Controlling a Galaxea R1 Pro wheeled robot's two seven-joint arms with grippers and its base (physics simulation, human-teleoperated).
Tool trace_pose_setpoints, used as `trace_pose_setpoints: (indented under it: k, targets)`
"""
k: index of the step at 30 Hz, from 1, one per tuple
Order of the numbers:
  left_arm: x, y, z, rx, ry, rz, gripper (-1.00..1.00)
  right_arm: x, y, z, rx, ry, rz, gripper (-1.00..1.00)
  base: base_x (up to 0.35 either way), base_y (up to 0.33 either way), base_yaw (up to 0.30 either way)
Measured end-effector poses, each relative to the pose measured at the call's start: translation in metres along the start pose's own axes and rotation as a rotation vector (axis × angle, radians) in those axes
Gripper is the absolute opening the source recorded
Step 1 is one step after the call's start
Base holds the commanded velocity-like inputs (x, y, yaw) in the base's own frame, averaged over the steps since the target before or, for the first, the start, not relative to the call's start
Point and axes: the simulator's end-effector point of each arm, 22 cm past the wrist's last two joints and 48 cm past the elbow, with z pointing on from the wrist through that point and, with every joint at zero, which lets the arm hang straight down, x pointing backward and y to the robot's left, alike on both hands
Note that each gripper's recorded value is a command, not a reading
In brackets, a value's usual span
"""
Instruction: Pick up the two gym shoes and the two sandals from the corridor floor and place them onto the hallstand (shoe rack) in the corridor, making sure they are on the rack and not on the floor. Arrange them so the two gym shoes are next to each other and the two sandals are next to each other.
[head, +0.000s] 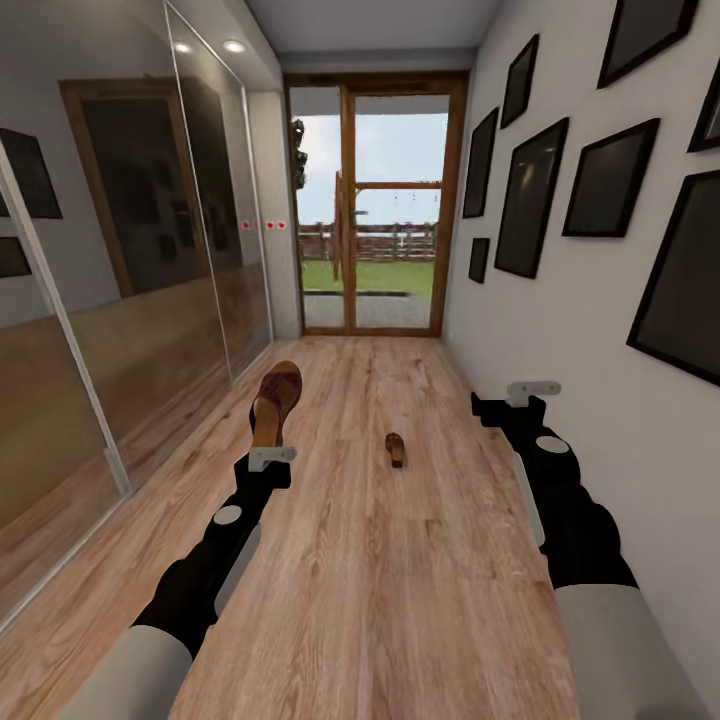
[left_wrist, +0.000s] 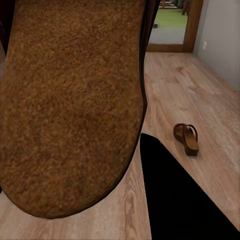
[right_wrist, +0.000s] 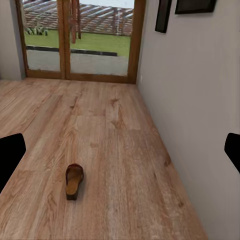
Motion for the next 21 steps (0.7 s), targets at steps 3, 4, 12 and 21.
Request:
trace_pose_setpoints:
  k: [3,4,12,21]
  targets:
    - [0.0,0.0,0.0,0.0,0.0,0.0,-1.0,0.0,-0.0002,0.0,0.001,0.0,0.0,1.0,0.346,-0.008,0.0]
    - [0.0,0.0,0.0,0.0,0.0,0.0,-1.0,0.0,-0.0002,0.0,0.001,0.0,0.0,1.0,0.346,-0.002,0.0]
    - [0.0,0.0001,0.0,0.0,0.0,0.0,-1.0,0.0001,0.0,0.0,0.0,0.0,-0.001,1.0,0.346,-0.001,0.057]
    - [0.0,0.0,0.0,0.0,0.0,0.0,-1.0,0.0,0.0001,0.0,0.0,0.0,-0.001,1.0,0.347,0.0,0.059]
